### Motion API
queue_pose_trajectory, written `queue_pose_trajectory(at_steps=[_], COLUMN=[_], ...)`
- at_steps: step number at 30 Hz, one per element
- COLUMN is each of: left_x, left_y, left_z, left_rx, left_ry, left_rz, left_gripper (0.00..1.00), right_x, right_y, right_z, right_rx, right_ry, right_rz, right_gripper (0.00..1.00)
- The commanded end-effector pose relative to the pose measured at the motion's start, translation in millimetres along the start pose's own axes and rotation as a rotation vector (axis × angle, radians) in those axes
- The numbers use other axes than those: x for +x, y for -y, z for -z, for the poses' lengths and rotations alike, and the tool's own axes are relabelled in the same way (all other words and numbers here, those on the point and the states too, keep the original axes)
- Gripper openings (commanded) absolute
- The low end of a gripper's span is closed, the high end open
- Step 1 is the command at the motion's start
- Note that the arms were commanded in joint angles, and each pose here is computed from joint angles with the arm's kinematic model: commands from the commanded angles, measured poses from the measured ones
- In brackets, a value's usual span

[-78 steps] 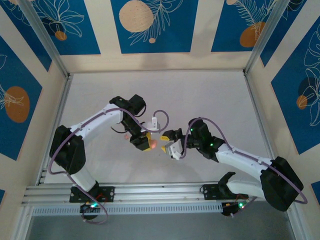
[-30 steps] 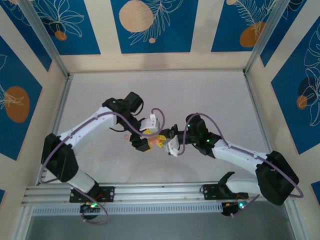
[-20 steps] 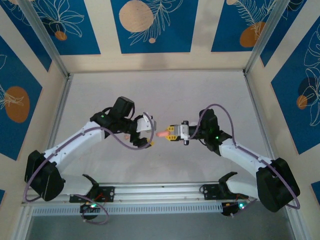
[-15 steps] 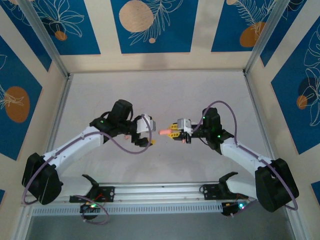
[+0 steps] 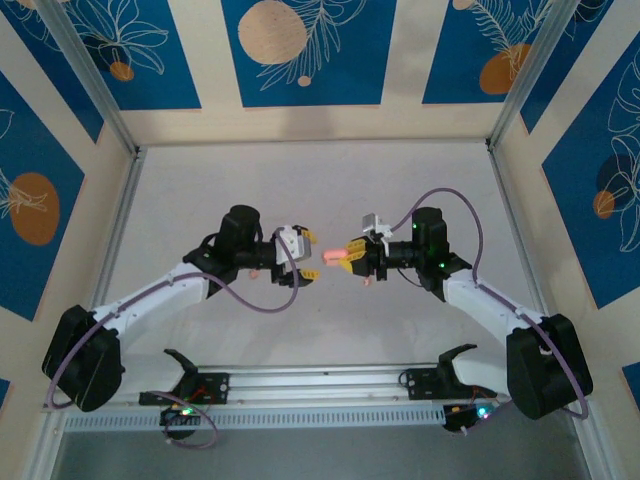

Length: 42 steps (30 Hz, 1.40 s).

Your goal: Insert the wireless bluetooth earbuds into the charging case

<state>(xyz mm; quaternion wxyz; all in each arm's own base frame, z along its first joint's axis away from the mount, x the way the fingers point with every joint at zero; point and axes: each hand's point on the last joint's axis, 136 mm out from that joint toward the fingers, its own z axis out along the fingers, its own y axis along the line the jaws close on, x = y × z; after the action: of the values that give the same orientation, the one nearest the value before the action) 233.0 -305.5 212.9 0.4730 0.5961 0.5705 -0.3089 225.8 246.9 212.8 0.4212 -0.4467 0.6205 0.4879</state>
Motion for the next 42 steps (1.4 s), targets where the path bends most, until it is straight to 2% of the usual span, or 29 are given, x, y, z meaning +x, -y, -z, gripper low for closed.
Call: queue_pose_trajectory(at_steps=[1, 5, 8, 14, 21, 30, 42], left_x=[-3.1, -2.8, -0.8, 2.3, 7.5, -0.4, -4.1], left_y=[2.7, 3.3, -1.0, -8.9, -6.8, -10.9, -4.3], left_z=[-3.4, -5.6, -4.5, 0.9, -1.3, -10.1, -25.4], left_rx=[0.033, 0.04, -0.007, -0.13, -0.181, -0.23, -0.154], left_ry=[0.04, 0.035, 0.015, -0.037, -0.123, -0.136, -0.138], left_rz=[0.036, 0.046, 0.013, -0.122, -0.28, -0.366, -0.363], left_gripper=[0.73, 0.72, 0.73, 0.75, 0.78, 0.79, 0.72], right_x=[-13.1, -16.2, -19.4, -18.2, -16.8, -13.5, -15.7], right_y=[-7.8, -5.0, 7.2, 25.7, 19.5, 9.0, 2.1], right_z=[-0.1, -1.2, -1.3, 0.2, -5.3, -12.1, -18.4], right_rx=[-0.024, -0.003, 0.064, 0.199, 0.255, 0.241, 0.203], right_ry=[0.018, 0.019, 0.017, -0.017, -0.073, -0.105, -0.104], right_rz=[0.001, -0.014, -0.118, -0.387, -0.517, -0.581, -0.611], right_gripper=[0.16, 0.16, 0.17, 0.17, 0.18, 0.17, 0.17])
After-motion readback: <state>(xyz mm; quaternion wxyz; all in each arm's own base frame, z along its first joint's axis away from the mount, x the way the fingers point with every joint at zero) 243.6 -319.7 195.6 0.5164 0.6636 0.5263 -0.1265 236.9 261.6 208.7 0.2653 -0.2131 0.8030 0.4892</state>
